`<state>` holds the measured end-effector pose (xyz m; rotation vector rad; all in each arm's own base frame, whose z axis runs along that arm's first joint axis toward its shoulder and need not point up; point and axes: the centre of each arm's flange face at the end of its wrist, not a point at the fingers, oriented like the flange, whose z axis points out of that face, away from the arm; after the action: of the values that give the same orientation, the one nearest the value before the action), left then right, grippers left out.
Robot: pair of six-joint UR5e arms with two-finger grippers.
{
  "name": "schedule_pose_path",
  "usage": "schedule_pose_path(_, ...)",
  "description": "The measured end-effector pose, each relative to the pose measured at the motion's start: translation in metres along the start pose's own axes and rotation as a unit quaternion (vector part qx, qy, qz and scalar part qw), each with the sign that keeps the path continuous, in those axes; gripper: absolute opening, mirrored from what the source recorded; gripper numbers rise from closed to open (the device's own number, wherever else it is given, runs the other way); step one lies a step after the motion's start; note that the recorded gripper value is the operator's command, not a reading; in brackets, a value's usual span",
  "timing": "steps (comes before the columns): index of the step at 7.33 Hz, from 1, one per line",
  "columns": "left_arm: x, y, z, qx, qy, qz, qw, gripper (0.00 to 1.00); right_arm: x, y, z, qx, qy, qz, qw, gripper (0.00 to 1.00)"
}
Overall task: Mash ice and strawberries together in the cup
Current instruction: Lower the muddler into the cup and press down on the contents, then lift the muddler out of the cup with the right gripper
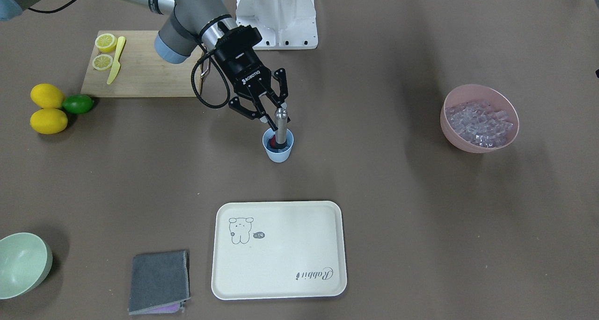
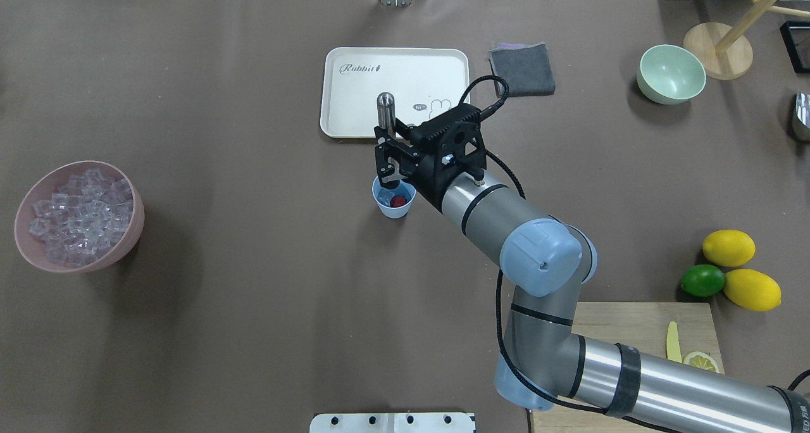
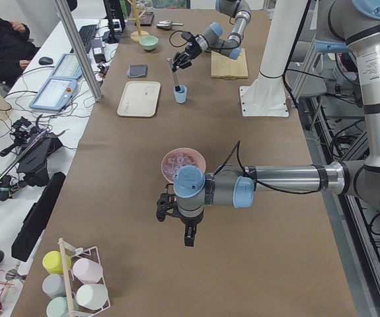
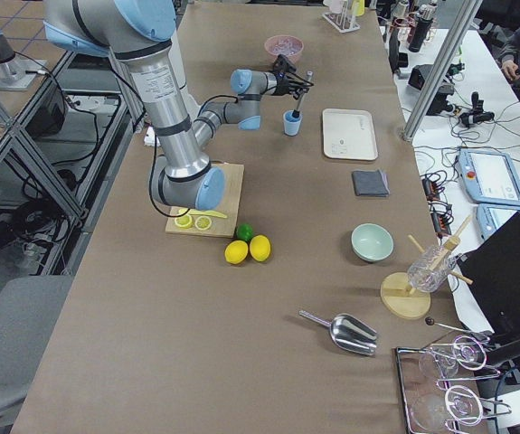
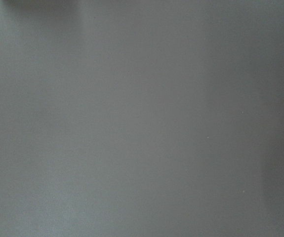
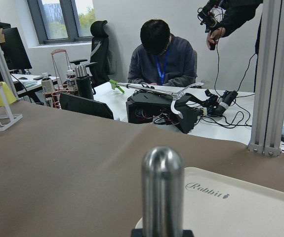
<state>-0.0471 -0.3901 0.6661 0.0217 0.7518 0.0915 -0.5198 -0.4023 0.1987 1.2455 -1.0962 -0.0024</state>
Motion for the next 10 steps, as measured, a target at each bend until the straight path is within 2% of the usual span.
schedule_pose_path(2,0.0,0.0,0.0,0.0,0.0,0.0,1.0,0.99,0.002,0.003,0.004,0.004,-0.004,0.001,1.0,0.0)
schedule_pose_path(3,0.0,0.0,0.0,0.0,0.0,0.0,1.0,0.99,-0.001,-0.014,0.001,-0.002,-0.004,-0.002,1.0,0.0)
schedule_pose_path(4,0.0,0.0,0.001,-0.001,0.0,0.0,1.0,0.99,-0.005,-0.044,-0.008,-0.021,-0.002,-0.002,0.9998,0.0)
schedule_pose_path(5,0.0,0.0,0.001,-0.001,0.0,0.001,1.0,0.99,-0.005,-0.075,-0.02,-0.051,0.005,0.009,0.9986,0.0)
schedule_pose_path(6,0.0,0.0,0.001,-0.001,0.0,0.001,1.0,0.99,0.005,-0.1,-0.03,-0.093,0.013,0.036,0.9949,0.0)
schedule_pose_path(7,0.001,0.0,0.002,-0.002,0.0,0.003,1.0,0.99,0.018,-0.115,-0.041,-0.145,0.027,0.072,0.9865,0.0)
schedule_pose_path(8,0.001,0.0,0.002,-0.002,0.0,0.004,1.0,0.99,0.033,-0.125,-0.054,-0.21,0.055,0.108,0.9703,0.0)
schedule_pose_path(9,0.001,0.0,0.002,-0.001,0.0,0.005,1.0,0.99,0.054,-0.134,-0.067,-0.283,0.09,0.139,0.9448,0.0)
schedule_pose_path(10,0.002,-0.001,0.001,0.0,-0.001,0.007,1.0,0.99,0.083,-0.139,-0.077,-0.353,0.122,0.171,0.9116,0.0)
